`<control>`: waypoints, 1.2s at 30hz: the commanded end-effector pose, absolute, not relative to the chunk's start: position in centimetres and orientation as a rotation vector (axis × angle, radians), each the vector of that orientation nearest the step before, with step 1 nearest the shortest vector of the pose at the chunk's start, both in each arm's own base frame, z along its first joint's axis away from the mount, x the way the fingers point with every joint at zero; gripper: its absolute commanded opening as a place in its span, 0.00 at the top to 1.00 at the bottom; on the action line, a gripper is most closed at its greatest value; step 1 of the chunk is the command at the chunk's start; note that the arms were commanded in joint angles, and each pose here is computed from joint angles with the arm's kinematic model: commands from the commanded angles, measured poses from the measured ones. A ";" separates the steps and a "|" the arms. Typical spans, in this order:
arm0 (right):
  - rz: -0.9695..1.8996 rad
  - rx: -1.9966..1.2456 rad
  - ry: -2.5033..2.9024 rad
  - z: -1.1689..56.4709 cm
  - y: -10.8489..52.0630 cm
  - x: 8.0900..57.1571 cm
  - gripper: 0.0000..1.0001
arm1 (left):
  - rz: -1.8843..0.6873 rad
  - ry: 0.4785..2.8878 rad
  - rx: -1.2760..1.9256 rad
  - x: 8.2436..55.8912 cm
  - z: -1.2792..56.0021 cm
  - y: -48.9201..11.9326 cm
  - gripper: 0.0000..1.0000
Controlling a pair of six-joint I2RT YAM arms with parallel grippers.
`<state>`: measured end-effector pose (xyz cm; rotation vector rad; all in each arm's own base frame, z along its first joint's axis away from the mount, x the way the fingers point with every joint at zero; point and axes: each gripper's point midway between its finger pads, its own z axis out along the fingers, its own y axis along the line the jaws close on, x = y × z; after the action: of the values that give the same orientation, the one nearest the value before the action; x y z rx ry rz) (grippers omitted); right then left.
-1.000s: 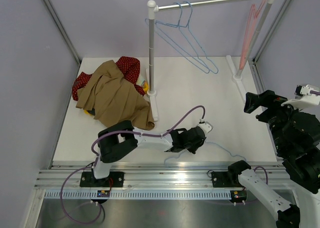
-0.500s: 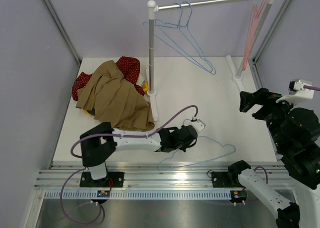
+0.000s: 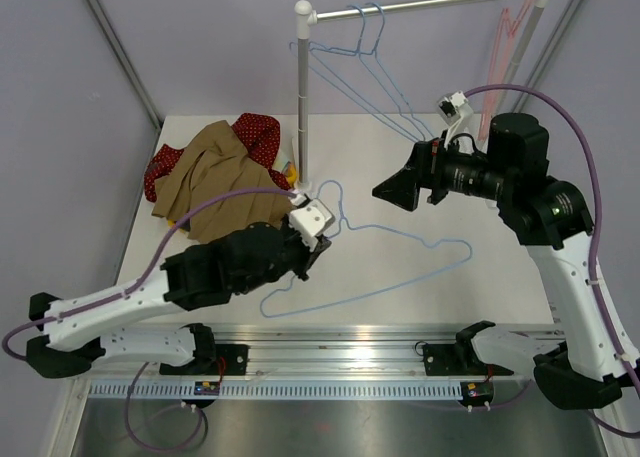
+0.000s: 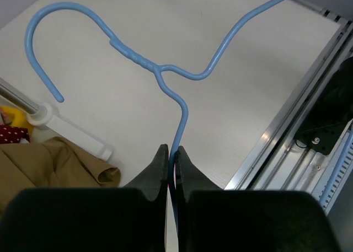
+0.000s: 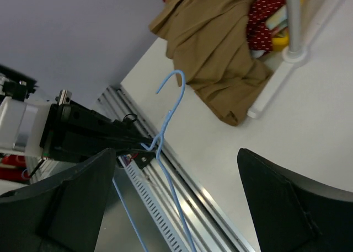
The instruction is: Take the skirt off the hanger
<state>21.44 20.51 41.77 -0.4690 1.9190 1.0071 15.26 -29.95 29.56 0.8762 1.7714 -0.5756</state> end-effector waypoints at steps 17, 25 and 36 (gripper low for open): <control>1.530 -0.585 1.969 41.5 23.5 14.8 0.03 | -0.526 1.628 0.779 15.5 35.5 -24.1 1.00; 1.613 -0.629 1.988 41.2 23.7 13.7 0.23 | -0.500 1.585 0.747 16.3 36.8 -24.6 1.00; 1.531 -0.592 1.957 41.9 23.2 14.2 0.10 | -0.530 1.583 0.802 15.8 37.4 -25.4 1.00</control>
<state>14.28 23.60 39.95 -0.5884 2.0412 1.5744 16.00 -25.20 34.44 0.8326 1.6469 -0.4724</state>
